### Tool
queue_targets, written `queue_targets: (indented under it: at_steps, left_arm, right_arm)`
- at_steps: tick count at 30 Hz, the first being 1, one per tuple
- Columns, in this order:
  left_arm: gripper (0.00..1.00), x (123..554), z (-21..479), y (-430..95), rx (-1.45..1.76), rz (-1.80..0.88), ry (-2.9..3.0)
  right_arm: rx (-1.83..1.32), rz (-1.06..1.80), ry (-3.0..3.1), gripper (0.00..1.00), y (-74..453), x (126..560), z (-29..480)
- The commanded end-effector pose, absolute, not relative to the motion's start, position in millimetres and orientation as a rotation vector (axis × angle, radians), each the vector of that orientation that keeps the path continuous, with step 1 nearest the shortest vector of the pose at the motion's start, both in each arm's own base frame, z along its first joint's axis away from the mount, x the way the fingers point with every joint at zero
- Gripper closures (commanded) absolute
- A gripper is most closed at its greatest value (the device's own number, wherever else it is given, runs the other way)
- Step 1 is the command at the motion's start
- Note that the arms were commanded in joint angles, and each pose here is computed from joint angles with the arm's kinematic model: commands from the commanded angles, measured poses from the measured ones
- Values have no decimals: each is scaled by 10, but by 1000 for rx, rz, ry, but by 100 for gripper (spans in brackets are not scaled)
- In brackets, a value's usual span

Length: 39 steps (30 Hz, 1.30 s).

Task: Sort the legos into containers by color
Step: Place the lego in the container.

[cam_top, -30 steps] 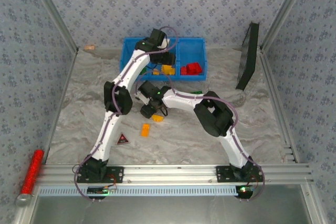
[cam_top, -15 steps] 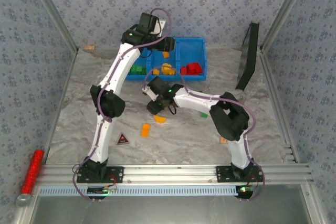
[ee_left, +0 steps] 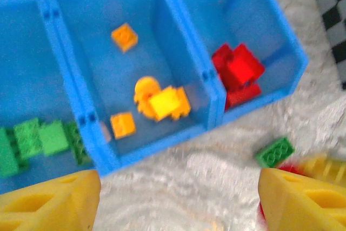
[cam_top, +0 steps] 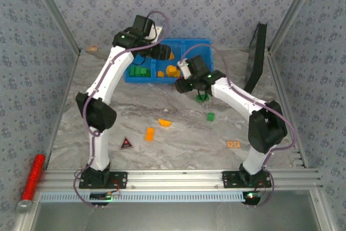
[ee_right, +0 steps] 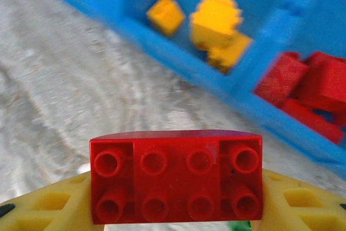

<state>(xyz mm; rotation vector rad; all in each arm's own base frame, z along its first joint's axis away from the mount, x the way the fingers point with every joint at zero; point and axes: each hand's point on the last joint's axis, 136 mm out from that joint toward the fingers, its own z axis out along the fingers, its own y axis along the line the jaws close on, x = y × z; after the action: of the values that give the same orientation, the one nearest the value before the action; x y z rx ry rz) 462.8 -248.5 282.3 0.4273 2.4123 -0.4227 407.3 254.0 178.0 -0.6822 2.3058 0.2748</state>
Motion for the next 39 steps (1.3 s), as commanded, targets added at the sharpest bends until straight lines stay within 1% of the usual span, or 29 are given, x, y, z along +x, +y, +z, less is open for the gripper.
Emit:
queue_targets:
  at_steps: [1,4,8,10,15,19,23,29,33,39]
  left_arm:
    - [23,4400,3097,-2301,416,-378,2347]
    - [23,4128,3051,-2211,418,-361,2353]
    - [22,3763,2883,-2186,476,-344,2387]
    - [22,3530,2799,-2297,567,-401,2390]
    - [21,2988,2485,-2592,748,-447,2400]
    - [21,2682,2311,-2943,798,-515,2407]
    - [21,2521,2109,-3325,761,-553,2448]
    - [21,2484,1903,-3893,678,-566,2420]
    - [21,2459,1823,-4228,649,-556,2309]
    - [21,2491,1544,-4555,634,-554,2366]
  right_arm:
    - [-585,236,2341,51,2264,4261,1852]
    - [-527,215,2360,51,2114,4520,1859]
    - [-494,192,2379,51,2066,4808,1808]
    - [-488,185,2386,51,2069,4942,1783]
    - [-491,154,2399,51,2053,5212,1632]
    - [-494,96,2408,52,2018,5360,1528]
    - [-505,45,2435,52,1975,5414,1408]
    - [-522,13,2456,51,1917,5447,1253]
    - [-533,4,2466,49,1901,5463,1153]
    - [-537,-18,2473,44,1869,5471,1078]
